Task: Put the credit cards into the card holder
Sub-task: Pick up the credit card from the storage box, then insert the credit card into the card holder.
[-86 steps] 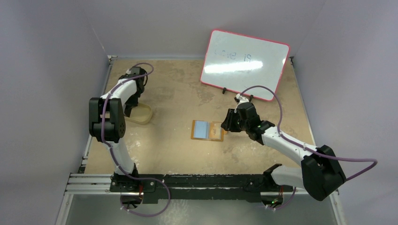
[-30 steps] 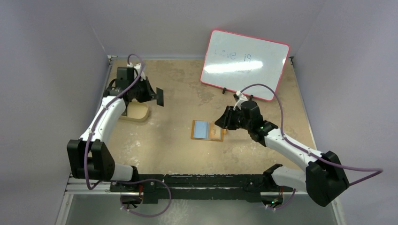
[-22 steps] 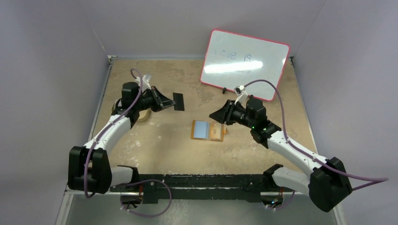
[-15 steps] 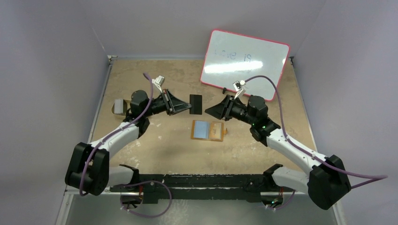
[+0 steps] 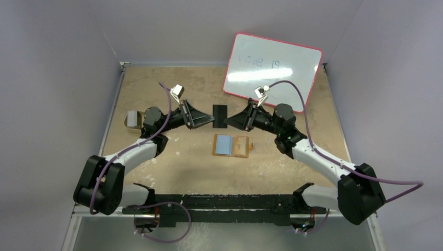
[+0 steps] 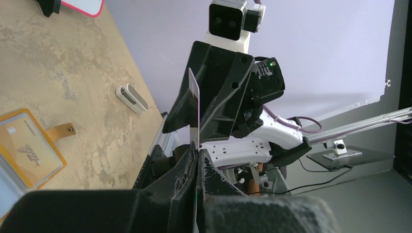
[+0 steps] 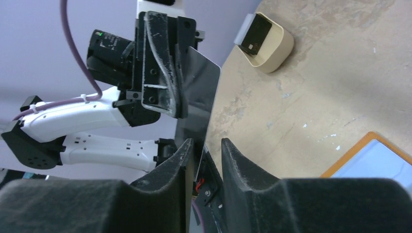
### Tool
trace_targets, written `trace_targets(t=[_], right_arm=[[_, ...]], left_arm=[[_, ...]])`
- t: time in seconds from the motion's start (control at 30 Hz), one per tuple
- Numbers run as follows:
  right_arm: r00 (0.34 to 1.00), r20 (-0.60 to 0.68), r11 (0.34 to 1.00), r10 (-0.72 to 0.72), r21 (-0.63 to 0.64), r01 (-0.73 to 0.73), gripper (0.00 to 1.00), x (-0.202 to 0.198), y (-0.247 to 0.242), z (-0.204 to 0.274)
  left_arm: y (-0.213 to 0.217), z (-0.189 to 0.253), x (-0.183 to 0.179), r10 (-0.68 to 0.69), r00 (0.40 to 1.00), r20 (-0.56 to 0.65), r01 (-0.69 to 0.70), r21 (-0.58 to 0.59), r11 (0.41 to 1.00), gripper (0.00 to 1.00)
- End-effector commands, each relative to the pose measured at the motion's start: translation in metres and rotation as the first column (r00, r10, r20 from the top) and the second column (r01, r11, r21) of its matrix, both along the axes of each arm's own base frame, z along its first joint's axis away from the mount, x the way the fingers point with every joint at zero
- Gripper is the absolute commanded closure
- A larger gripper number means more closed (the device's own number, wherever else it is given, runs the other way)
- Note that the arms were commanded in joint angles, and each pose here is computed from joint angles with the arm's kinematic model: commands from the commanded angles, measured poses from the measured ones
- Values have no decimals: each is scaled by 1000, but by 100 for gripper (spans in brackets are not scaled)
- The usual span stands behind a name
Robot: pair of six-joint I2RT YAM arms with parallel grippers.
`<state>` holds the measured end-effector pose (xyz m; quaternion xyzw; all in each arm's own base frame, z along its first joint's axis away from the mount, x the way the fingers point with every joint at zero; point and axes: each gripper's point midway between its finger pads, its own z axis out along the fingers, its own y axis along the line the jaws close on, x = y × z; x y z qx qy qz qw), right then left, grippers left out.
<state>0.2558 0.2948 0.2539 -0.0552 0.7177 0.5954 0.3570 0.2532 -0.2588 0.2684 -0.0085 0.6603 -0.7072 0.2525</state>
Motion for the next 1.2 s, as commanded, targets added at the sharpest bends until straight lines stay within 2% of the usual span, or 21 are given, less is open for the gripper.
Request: trace_targets(t=[0.0,0.17,0.2,0.27,0.33,0.4,0.5,0.7,0.83,0.9,1.0,1.17], right_arm=[[994,110,997,26,72,-34,75,1,4,41],[993,112,997,34,69,-42,100,0,4,38],[994,108,997,28,63,-35,100,1,4,36],[996,86,1000,-9,30,6,100,6,0,25],[999,36,999,-35,-14,35,100,8,-3,7],[998,-4,997,-61,-54,61,100,8,-7,-10],[993,-43,989,-110,-107,105,100,9,-15,-31],[970,-108,956,-217,-225,189,100,17,-31,-76],[952,-178,933,-251,-305,189,100,19,-35,-111],[942,-200,924,-270,-329,195,100,20,-37,-126],[933,-220,917,-284,-346,198,100,21,-38,-143],[919,-254,904,-302,-383,191,100,21,-42,-168]], left_arm=[[-3,9,-8,-36,998,54,37,-28,999,100],[-4,3,-5,-29,999,31,30,-13,999,100],[-5,-1,-2,-20,1000,24,20,2,1000,97],[-4,-14,6,18,1000,9,-19,73,997,83],[0,-33,17,86,996,17,-88,192,978,69],[10,-56,29,160,987,30,-161,332,930,63],[21,-80,36,216,976,33,-208,448,869,62],[25,-122,37,259,966,-8,-212,548,809,64],[21,-147,34,261,965,-20,-194,614,765,65],[15,-153,33,256,966,-27,-188,606,773,65],[-2,-156,28,231,971,-58,-163,543,823,74],[-14,-183,22,212,973,-89,-120,587,800,80]])
